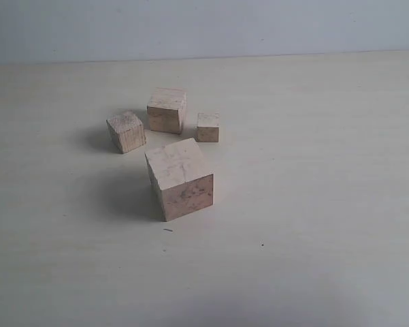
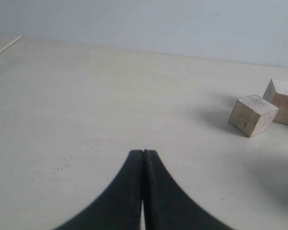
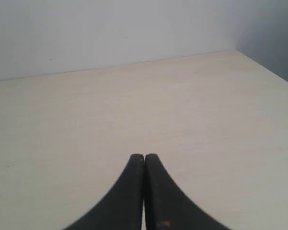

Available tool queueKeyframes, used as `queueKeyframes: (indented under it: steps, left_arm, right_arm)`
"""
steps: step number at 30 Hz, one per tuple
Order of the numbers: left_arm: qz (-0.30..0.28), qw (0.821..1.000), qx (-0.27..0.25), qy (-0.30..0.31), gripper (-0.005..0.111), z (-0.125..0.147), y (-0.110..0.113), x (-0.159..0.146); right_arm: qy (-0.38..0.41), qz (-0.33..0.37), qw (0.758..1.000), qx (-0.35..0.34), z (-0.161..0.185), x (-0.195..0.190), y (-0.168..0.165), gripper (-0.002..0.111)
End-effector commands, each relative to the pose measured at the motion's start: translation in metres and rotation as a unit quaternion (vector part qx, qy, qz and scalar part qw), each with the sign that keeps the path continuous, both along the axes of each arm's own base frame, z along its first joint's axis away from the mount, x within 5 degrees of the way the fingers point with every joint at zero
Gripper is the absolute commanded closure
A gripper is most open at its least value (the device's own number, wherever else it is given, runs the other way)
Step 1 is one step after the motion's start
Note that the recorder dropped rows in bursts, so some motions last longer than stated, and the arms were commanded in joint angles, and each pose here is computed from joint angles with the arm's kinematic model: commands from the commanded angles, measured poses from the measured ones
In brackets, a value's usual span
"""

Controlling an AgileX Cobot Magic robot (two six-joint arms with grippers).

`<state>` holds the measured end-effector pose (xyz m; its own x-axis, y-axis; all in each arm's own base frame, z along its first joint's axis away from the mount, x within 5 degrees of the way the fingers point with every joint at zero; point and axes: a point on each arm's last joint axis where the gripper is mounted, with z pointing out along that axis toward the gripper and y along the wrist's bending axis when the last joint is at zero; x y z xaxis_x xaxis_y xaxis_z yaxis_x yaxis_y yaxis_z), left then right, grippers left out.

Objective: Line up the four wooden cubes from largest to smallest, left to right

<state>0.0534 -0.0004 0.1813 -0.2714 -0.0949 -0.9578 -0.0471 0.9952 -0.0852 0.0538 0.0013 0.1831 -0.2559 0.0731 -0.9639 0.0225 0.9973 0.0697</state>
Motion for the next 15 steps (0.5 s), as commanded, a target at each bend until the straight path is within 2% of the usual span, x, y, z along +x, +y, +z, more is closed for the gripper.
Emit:
queueKeyframes:
  steps: [1, 13, 15]
  left_arm:
    - [-0.002, 1.0, -0.001, -0.005, 0.107, -0.0001, -0.0002, -0.0001]
    - [-0.002, 1.0, -0.001, -0.005, 0.107, -0.0001, -0.0002, -0.0001]
    - [-0.002, 1.0, -0.001, -0.005, 0.107, -0.0001, -0.0002, -0.0001]
  right_arm:
    - [-0.004, 0.0, 1.0, 0.002, -0.0006, -0.0002, 0.0001, 0.108]
    - [-0.016, -0.001, 1.0, 0.003, 0.0016, 0.0003, -0.0001, 0.108]
    - [-0.045, -0.003, 0.998, 0.038, 0.0068, 0.0014, 0.0009, 0.108]
